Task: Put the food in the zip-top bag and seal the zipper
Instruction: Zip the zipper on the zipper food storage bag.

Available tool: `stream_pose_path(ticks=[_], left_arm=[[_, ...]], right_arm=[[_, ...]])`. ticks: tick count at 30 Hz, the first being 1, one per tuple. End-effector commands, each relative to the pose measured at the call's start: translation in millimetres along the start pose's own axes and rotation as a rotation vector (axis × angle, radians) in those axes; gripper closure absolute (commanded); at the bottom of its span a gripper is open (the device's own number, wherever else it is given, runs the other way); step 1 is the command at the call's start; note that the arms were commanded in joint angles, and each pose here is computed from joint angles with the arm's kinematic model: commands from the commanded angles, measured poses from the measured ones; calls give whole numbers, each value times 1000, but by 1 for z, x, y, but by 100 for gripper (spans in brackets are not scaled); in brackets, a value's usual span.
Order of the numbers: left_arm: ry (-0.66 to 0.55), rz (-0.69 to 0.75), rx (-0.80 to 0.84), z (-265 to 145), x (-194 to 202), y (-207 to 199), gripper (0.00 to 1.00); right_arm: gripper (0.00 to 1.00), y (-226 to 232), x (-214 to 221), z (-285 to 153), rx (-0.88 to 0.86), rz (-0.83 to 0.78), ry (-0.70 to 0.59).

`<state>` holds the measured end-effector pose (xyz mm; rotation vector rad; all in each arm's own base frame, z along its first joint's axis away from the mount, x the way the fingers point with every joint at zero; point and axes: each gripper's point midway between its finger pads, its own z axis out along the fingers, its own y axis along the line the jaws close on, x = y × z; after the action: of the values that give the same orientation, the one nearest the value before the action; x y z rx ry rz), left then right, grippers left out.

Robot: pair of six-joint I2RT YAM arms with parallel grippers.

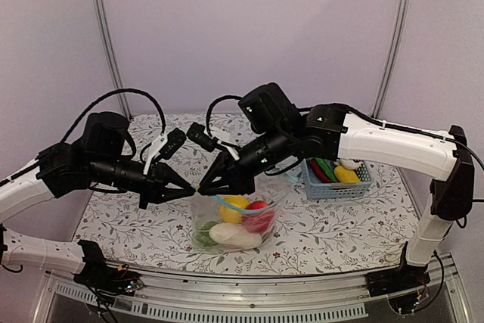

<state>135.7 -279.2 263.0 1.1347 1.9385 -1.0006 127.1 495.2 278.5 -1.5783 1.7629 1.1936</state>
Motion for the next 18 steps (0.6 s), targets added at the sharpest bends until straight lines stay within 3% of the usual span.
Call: stream_pose_path(ticks=[1, 18], left_arm=[[-50, -1, -39, -3, -10, 10, 100], [-48, -2, -31, -3, -10, 8, 100]], right_arm=[[83, 6, 13, 5, -46, 42, 46], [83, 0, 3, 13, -11, 46, 17]])
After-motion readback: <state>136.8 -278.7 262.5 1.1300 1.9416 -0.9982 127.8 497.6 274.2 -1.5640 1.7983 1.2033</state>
